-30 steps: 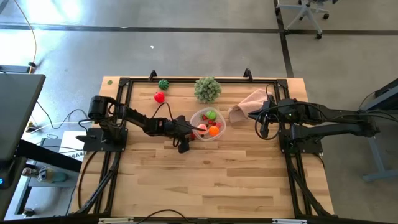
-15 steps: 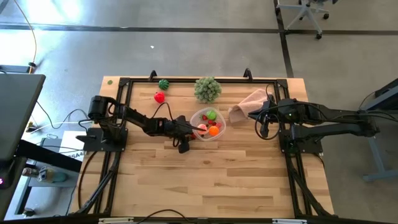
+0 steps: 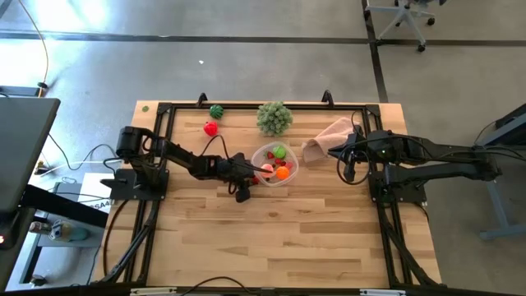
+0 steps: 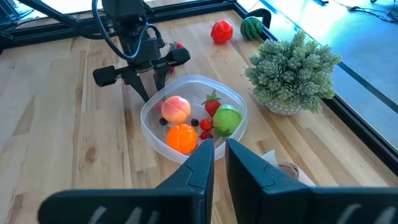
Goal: Pick and placing Produce into tupperware
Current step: Put the right cherry into the container
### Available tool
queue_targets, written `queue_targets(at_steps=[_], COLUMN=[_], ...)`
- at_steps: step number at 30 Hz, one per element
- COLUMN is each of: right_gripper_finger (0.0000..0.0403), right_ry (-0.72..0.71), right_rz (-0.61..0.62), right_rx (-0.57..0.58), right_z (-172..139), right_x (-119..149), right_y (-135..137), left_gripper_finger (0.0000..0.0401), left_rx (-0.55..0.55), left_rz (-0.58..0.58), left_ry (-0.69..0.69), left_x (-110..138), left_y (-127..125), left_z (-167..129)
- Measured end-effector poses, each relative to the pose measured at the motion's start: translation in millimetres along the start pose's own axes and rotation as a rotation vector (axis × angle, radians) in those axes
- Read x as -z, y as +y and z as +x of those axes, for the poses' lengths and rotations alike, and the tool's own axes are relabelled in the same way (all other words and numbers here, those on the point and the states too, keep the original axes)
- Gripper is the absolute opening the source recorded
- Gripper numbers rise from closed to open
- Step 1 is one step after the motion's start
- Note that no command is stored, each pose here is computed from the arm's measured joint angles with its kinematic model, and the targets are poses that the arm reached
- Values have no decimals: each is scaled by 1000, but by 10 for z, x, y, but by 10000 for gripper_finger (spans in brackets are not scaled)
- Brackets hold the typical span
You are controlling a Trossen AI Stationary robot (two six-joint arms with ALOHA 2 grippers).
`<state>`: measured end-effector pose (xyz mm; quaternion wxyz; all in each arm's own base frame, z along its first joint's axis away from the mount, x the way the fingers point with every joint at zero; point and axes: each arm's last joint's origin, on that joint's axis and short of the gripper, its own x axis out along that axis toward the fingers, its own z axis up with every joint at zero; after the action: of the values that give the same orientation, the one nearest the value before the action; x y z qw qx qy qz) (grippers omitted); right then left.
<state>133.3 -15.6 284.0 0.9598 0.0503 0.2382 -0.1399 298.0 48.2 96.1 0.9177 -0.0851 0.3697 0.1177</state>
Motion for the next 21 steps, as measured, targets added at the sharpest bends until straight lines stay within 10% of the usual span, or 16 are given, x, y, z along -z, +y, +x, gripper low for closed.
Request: queue_targets(at_steps=[21], right_gripper_finger=[30], right_ry=[1], right_rz=[0], right_rx=[-3], right_z=[1], right_x=[0], right_y=[1], left_gripper_finger=[99], left_rx=[13], left_rz=[-35], left_ry=[57], left_x=[165], left_y=[-108], left_z=[-31])
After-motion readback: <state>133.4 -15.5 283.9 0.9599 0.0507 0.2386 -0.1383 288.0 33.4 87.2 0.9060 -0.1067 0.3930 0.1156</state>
